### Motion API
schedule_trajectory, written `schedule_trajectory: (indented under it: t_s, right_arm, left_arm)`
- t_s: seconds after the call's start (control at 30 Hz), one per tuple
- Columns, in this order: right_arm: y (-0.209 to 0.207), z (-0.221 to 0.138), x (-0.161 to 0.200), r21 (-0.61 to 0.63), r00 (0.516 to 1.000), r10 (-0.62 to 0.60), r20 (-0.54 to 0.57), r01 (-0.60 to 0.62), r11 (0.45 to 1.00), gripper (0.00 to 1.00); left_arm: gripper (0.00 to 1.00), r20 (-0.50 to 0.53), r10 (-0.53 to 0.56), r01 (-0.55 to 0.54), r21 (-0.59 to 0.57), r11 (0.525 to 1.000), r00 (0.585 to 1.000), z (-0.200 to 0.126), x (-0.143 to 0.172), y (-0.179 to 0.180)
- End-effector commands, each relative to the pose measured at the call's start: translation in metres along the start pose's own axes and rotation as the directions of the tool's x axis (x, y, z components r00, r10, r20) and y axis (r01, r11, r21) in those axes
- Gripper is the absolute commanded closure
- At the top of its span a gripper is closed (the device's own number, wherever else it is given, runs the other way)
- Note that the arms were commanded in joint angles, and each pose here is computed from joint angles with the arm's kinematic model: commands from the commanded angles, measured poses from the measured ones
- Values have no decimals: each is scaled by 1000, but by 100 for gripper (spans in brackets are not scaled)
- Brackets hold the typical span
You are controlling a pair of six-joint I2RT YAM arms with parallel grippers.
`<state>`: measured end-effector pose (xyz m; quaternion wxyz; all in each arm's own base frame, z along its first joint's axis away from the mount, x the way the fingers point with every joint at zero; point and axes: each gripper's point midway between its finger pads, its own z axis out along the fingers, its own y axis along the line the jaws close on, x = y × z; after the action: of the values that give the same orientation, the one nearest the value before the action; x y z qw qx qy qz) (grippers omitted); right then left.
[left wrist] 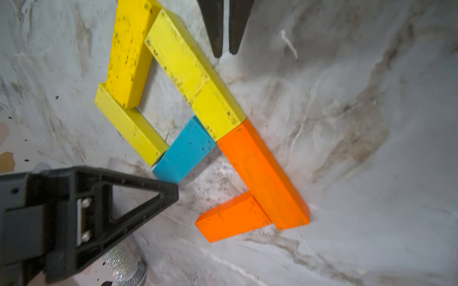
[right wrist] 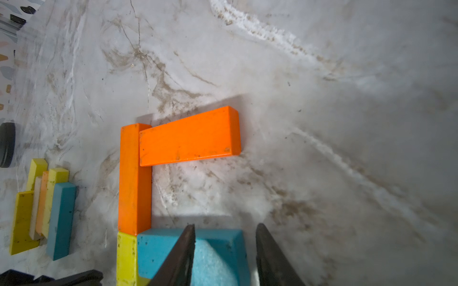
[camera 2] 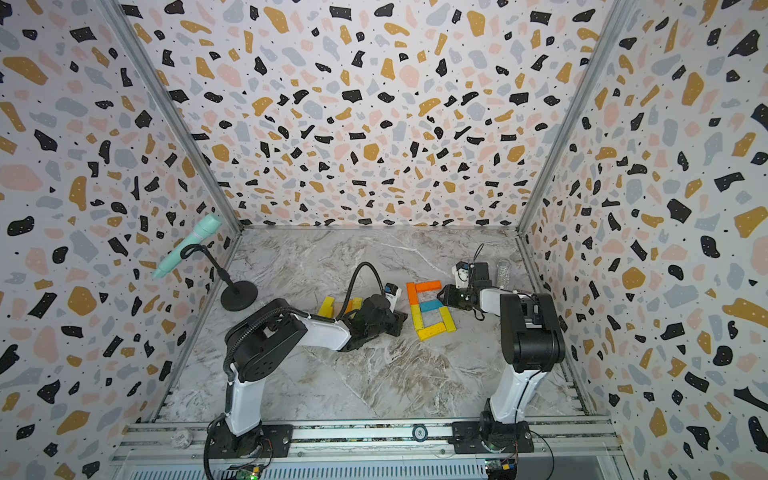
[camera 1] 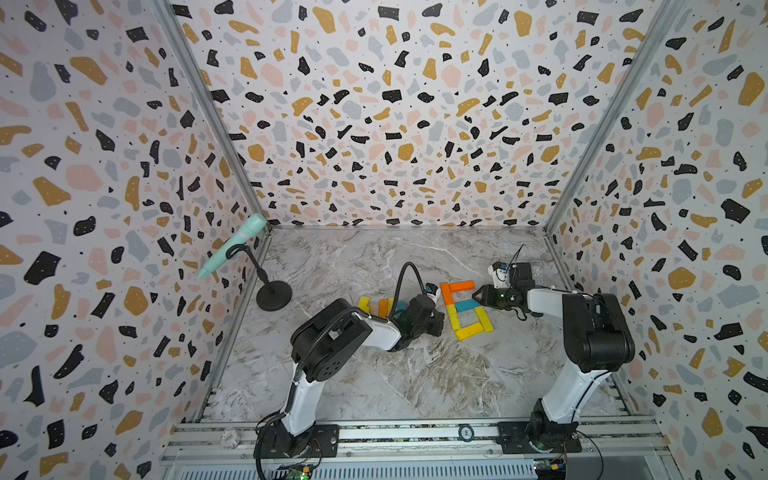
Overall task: Assemble the number 6 with building blocks
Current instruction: Adjust the building block at the center of the board.
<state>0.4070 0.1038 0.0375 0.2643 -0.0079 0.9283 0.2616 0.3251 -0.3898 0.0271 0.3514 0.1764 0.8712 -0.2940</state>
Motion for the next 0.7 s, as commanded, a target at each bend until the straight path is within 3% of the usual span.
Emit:
schedule_trajectory:
  t_s: [0.0, 0.33, 0.53, 0.67]
  right_arm:
    - [26, -28, -8, -13, 997, -58, 51, 59, 998, 59]
    - [74, -70, 81, -76, 998, -62, -1, 61, 995, 77]
    - [85, -70, 132, -136, 999, -8, -50, 1, 991, 90]
    - [85, -64, 147, -166, 998, 13, -66, -24, 986, 98]
  left_arm:
    - [100, 2, -2, 2, 0, 1000, 1000, -15, 3, -1]
    - [100, 36, -27, 27, 11, 1000, 999, -17, -8, -5]
    - [100, 40, -29, 29, 1, 1000, 999, -17, -6, -2]
    - [100, 39, -34, 34, 5, 999, 999, -18, -4, -2]
